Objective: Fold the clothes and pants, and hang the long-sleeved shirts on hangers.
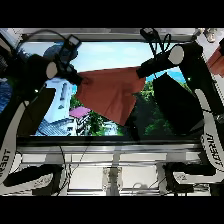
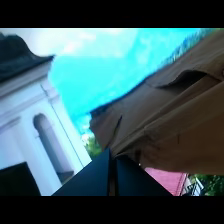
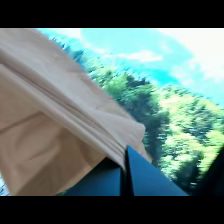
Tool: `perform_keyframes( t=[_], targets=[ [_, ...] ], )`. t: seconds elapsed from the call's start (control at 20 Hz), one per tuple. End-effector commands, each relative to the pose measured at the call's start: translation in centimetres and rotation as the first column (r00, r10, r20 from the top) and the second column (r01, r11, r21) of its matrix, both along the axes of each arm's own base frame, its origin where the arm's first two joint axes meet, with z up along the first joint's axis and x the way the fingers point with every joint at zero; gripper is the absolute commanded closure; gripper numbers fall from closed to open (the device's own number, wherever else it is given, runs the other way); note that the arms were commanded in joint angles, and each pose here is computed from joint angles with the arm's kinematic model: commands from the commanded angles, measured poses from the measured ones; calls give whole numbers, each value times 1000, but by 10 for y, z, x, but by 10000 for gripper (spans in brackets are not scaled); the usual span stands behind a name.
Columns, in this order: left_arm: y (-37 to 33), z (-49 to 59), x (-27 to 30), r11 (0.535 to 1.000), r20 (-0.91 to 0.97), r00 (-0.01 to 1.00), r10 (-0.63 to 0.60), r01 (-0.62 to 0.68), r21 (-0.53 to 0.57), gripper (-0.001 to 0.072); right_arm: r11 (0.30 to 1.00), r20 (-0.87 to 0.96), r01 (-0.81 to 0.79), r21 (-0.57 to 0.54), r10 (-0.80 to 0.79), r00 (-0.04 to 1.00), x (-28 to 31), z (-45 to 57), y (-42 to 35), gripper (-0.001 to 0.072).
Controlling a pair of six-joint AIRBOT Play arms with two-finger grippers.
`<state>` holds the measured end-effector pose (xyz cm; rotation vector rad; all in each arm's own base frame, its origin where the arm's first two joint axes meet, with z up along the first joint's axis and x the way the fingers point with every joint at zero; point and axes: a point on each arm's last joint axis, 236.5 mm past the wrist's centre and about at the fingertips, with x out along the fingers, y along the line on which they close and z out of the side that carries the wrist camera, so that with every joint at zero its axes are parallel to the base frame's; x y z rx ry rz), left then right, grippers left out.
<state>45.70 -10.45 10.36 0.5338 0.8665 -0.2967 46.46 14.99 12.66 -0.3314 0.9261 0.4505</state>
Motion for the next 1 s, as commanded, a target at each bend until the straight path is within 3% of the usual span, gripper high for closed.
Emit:
perform_keyframes(
  t=[0.0,0.3,0.7,0.75,0.85,0.95],
  targets=[
    [24,-59,-13,994,-90,995,-36,45,99,693,995,-122,-57,80,67,990,-20,-35,22,709],
    [34,-99,-38,949,-212,959,-186,231,214,693,975,-456,-133,179,202,867,-118,-128,64,709],
    [53,-104,-53,860,-328,902,-281,388,331,692,962,-581,-191,194,269,768,-194,-187,103,706],
    [55,-106,-58,854,-351,893,-281,400,332,683,960,-583,-191,206,277,764,-197,-185,107,674],
    [59,-109,-66,842,-393,874,-285,424,333,681,956,-594,-186,227,287,752,-202,-182,112,523],
    [61,-110,-71,843,-414,867,-276,426,330,507,954,-630,-201,223,298,717,-213,-180,108,511]
  ],
)
